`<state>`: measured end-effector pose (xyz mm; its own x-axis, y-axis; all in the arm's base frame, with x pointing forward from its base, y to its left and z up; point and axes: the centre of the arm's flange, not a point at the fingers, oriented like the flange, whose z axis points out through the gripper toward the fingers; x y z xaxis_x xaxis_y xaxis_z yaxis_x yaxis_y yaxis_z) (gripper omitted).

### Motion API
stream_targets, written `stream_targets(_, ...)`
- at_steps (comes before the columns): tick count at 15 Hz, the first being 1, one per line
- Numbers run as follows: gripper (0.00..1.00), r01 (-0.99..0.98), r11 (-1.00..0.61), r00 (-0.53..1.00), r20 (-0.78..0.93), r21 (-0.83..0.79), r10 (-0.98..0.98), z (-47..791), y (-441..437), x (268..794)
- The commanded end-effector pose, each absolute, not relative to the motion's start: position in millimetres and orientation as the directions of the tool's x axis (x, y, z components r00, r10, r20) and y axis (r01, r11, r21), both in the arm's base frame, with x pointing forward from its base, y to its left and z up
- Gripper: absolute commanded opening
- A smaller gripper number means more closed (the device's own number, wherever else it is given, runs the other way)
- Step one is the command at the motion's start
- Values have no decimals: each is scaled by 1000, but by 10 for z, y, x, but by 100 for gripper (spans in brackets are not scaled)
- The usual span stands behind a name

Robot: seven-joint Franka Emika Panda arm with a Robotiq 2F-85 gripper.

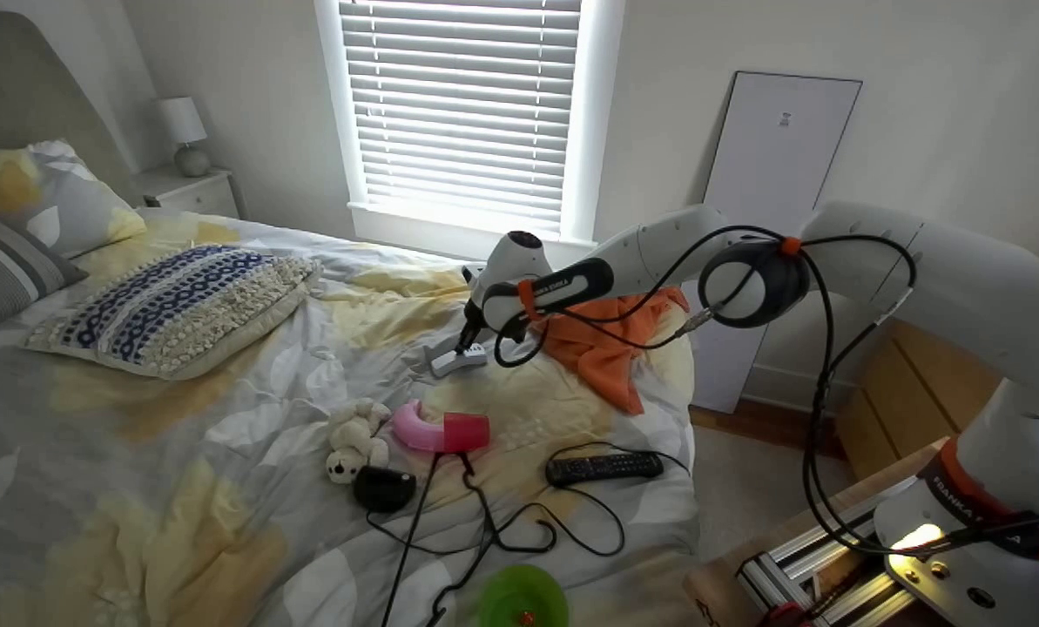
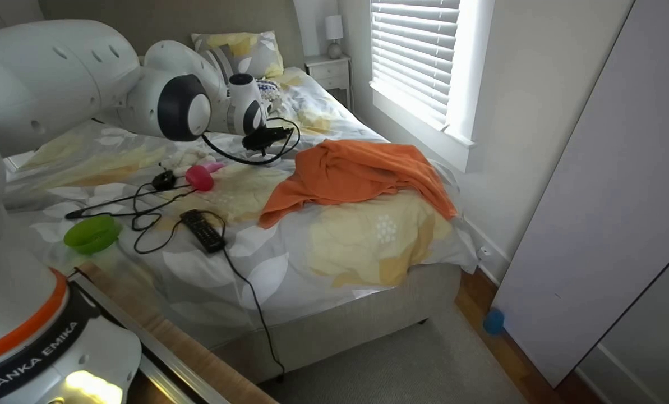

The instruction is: Press the middle button on the white remote

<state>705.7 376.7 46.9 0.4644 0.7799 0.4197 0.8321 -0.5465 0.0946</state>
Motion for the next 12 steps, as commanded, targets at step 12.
stream_targets(12, 0, 839, -536, 443, 459, 90, 770, 170, 3932, 7399)
